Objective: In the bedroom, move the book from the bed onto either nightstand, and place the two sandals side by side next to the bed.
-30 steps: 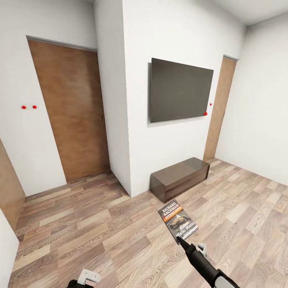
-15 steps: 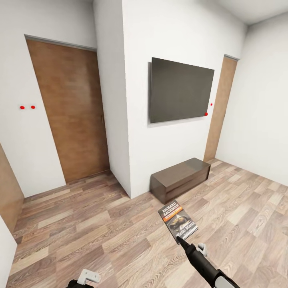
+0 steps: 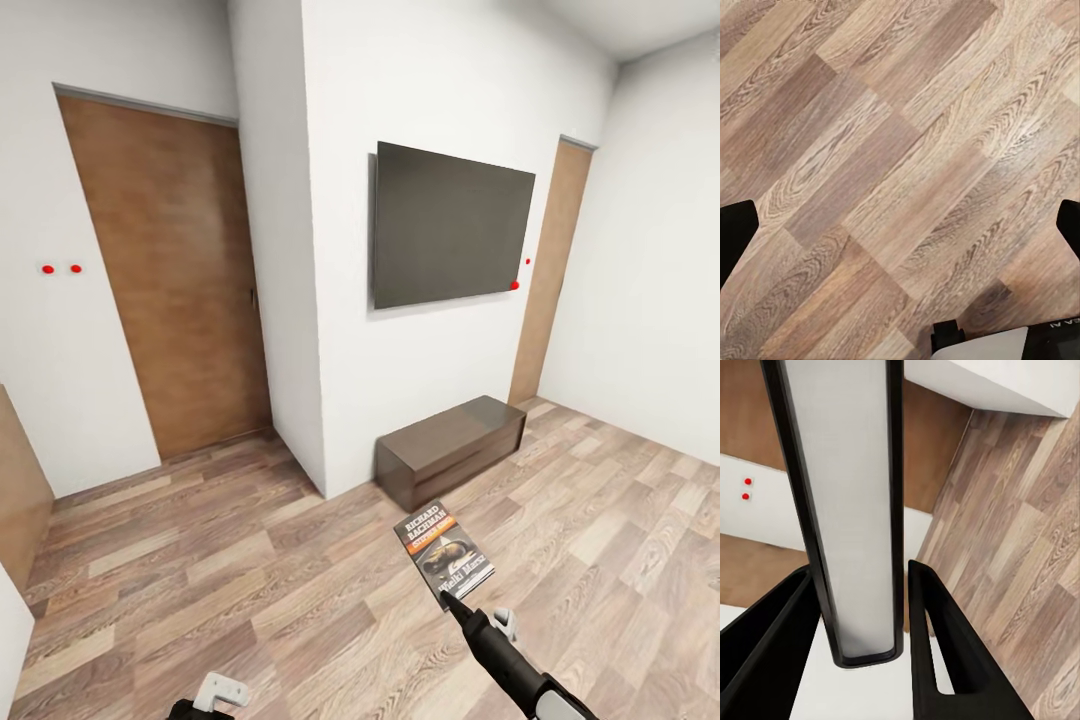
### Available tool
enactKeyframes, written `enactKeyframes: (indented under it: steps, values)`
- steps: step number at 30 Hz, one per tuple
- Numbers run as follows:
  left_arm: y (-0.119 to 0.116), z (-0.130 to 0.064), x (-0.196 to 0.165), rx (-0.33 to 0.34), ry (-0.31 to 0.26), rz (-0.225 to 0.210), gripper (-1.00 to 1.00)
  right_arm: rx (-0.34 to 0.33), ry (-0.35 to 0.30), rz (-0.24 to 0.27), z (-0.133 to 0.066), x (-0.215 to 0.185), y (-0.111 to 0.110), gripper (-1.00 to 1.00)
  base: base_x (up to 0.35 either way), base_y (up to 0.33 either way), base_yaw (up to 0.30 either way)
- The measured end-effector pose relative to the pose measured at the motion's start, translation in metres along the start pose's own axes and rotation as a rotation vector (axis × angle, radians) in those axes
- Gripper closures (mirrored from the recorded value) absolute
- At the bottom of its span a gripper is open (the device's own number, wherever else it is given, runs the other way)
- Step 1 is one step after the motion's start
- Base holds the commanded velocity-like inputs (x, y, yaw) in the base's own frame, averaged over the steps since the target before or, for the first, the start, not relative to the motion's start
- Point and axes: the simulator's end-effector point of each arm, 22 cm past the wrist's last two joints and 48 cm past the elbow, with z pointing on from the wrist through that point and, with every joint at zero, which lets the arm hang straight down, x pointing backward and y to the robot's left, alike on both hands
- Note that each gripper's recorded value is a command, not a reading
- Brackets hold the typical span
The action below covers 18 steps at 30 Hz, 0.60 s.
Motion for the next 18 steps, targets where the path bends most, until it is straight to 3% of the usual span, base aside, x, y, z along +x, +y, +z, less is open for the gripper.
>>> enactKeyframes:
  steps: [18]
  values:
    - [-0.0001, 0.0001, 0.0000, 0.000, 0.000, 0.000, -1.00, 0.003, 0.001, -0.002, -0.0014, -0.0008, -0.0015, 1.00, 0.075, 0.000, -0.239]
